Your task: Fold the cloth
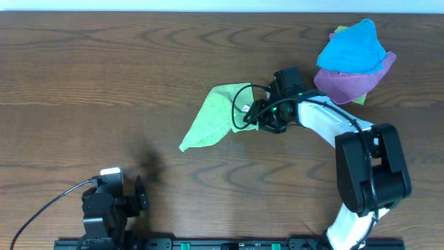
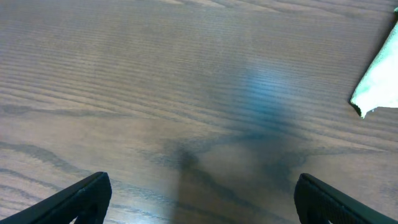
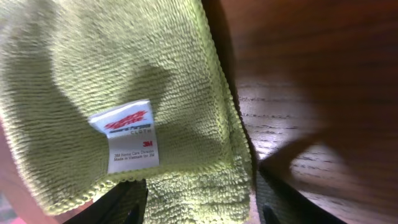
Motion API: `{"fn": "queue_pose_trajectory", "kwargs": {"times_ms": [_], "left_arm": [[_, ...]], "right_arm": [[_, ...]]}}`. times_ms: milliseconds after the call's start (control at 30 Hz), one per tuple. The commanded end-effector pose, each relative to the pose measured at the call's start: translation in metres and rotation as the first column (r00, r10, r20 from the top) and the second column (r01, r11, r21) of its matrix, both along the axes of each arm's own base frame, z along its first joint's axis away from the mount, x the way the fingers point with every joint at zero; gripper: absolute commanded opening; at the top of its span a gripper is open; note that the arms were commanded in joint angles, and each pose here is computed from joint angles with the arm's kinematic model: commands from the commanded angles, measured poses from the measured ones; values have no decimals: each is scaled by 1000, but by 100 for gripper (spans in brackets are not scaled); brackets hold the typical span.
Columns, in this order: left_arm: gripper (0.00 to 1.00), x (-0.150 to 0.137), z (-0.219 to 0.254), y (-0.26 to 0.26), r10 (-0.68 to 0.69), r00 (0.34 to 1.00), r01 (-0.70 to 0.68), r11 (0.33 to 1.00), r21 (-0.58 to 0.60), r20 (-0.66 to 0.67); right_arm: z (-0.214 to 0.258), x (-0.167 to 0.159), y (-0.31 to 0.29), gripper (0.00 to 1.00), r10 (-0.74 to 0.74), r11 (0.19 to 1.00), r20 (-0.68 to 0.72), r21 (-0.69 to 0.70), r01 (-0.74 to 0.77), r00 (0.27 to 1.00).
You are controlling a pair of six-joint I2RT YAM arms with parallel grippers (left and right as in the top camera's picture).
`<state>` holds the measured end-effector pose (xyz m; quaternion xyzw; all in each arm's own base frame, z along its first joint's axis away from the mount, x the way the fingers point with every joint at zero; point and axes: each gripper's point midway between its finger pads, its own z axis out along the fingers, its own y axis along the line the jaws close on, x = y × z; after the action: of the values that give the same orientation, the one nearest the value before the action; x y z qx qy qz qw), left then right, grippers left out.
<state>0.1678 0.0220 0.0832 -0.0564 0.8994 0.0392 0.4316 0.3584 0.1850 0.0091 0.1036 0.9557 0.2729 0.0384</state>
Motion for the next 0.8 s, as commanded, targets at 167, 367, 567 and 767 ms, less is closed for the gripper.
{"fn": "queue_pose_trajectory", "kwargs": {"times_ms": [167,367,567,767], "left_arm": [[95,-6,-21,-1,2,998,-3,1000,-12,-64],[96,-6,-21,-1,2,998,-3,1000,-12,-63],[96,-6,-21,-1,2,998,-3,1000,-13,-63],[95,4,-11,-25,-109,994,109,989,-101,2]], "right_arm": [[-13,-10,9,44,9,1000,-49,6,-9,999],[-12,-10,8,8,8,1000,-50,7,-8,999],[13,-3,9,1,7,999,3,45,-7,1000],[74,4,5,1,-9,997,142,77,-2,990]]}}
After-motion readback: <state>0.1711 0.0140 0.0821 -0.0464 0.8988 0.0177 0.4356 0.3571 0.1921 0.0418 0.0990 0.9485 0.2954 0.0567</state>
